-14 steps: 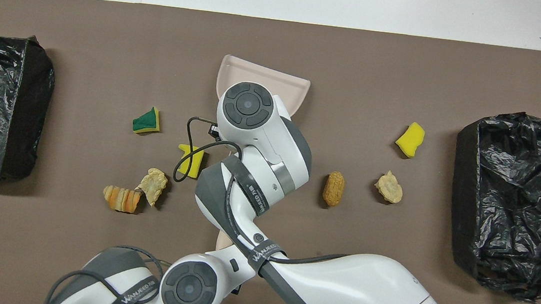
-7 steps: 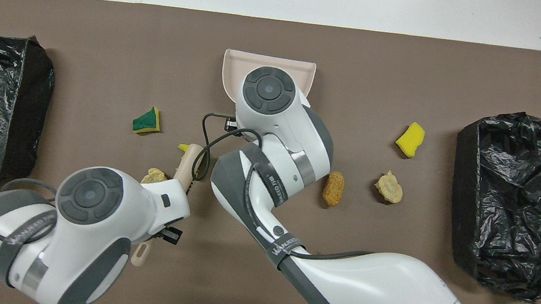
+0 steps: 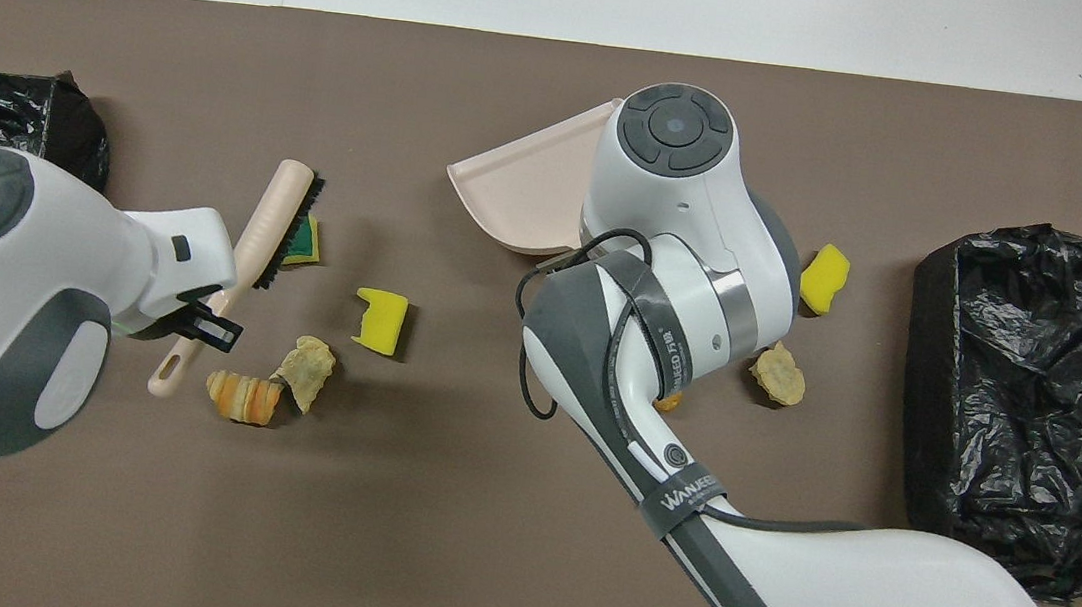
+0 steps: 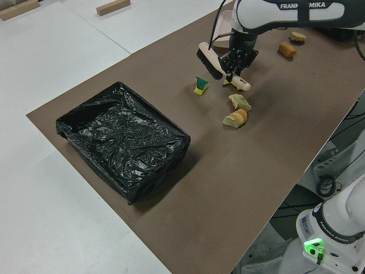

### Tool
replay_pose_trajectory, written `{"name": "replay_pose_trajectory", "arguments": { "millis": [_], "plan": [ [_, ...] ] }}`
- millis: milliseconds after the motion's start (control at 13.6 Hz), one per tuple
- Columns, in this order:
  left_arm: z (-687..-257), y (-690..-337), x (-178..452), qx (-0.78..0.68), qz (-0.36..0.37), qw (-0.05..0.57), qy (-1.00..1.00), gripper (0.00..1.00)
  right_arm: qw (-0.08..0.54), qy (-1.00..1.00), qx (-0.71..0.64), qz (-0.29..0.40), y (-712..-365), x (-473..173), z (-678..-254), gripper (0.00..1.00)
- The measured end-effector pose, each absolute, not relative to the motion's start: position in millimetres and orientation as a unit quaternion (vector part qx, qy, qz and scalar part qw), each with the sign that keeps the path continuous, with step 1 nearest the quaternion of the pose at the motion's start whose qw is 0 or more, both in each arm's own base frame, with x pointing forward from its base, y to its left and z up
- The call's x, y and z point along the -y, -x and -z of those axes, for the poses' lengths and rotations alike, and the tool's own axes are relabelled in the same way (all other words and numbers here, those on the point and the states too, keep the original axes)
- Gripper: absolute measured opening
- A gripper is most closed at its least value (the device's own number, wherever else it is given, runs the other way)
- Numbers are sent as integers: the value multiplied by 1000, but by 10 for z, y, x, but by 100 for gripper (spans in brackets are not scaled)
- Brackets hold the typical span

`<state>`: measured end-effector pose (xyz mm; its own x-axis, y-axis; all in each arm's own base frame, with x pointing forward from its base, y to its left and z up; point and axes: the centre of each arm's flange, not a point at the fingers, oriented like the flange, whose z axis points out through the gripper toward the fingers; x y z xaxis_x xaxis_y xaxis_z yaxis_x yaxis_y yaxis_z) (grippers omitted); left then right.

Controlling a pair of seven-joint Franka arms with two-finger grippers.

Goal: Sweep and dump trash in bin
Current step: 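Lift the dustpan with the right gripper while the left gripper lifts the brush, then sweep the sponges toward the dustpan with the brush in the left gripper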

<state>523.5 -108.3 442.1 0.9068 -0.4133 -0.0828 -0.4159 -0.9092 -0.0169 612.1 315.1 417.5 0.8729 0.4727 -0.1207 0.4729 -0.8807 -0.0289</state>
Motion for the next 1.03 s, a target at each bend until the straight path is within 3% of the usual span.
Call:
{"name": "replay_pose_trajectory", "arguments": {
  "millis": [440, 1027],
  "plan": [
    [-4179, -5798, 379, -213, 6, 42, 976, 27, 2, -872, -477, 112, -5957, -2853, -4010, 33],
    [-3496, -5689, 429, -222, -53, 33, 973, 27, 32, -764, -628, 145, -5621, -2864, -3936, 33]
  ]
}}
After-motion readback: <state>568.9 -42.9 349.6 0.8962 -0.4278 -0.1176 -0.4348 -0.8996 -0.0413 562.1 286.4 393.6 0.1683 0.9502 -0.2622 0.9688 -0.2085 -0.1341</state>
